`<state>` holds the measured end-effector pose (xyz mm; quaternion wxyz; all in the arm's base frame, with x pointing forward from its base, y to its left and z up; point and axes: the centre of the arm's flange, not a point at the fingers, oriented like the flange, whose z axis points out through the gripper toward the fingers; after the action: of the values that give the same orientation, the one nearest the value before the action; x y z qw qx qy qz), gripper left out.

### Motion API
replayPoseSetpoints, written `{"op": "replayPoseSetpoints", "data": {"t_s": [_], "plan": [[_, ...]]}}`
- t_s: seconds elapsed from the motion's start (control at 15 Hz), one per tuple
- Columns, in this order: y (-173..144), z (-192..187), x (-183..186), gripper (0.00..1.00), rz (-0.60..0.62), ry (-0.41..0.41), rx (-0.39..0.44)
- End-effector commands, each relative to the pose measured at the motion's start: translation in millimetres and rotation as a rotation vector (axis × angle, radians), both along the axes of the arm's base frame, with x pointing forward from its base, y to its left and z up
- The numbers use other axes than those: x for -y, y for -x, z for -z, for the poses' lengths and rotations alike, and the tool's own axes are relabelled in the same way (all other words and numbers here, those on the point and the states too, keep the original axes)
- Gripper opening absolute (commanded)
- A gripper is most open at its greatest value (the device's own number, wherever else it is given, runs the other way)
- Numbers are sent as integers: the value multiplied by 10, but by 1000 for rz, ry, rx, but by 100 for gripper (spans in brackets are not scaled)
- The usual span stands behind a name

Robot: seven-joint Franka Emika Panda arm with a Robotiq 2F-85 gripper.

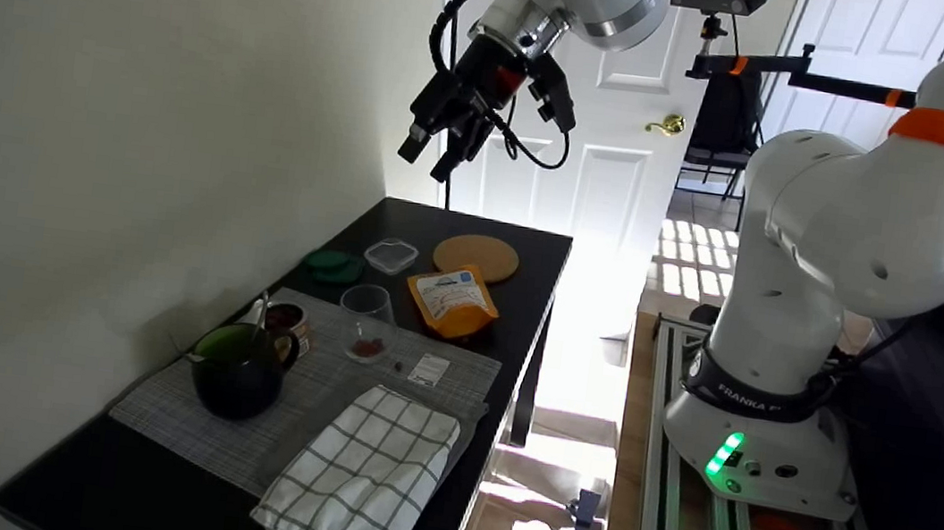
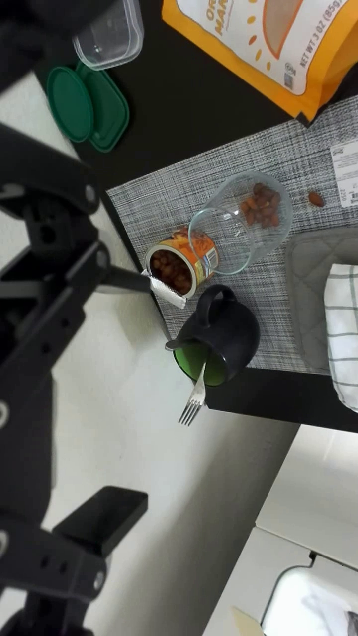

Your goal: Pick up the glass, then put it in the lunchbox

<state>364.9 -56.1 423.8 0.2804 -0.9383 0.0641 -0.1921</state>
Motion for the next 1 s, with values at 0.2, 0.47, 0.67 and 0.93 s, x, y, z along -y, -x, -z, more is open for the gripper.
{"op": "replayPoseSetpoints", "data": {"t_s": [0.2, 0.47, 0.67, 0.93], "plan": [[-701, 591, -284, 100, 71, 84, -269], [-1066, 874, -437, 100, 143, 187, -405], [-1229, 1043, -426, 100, 187, 311, -492], [-1167, 1184, -366, 100, 184, 329, -512]]}}
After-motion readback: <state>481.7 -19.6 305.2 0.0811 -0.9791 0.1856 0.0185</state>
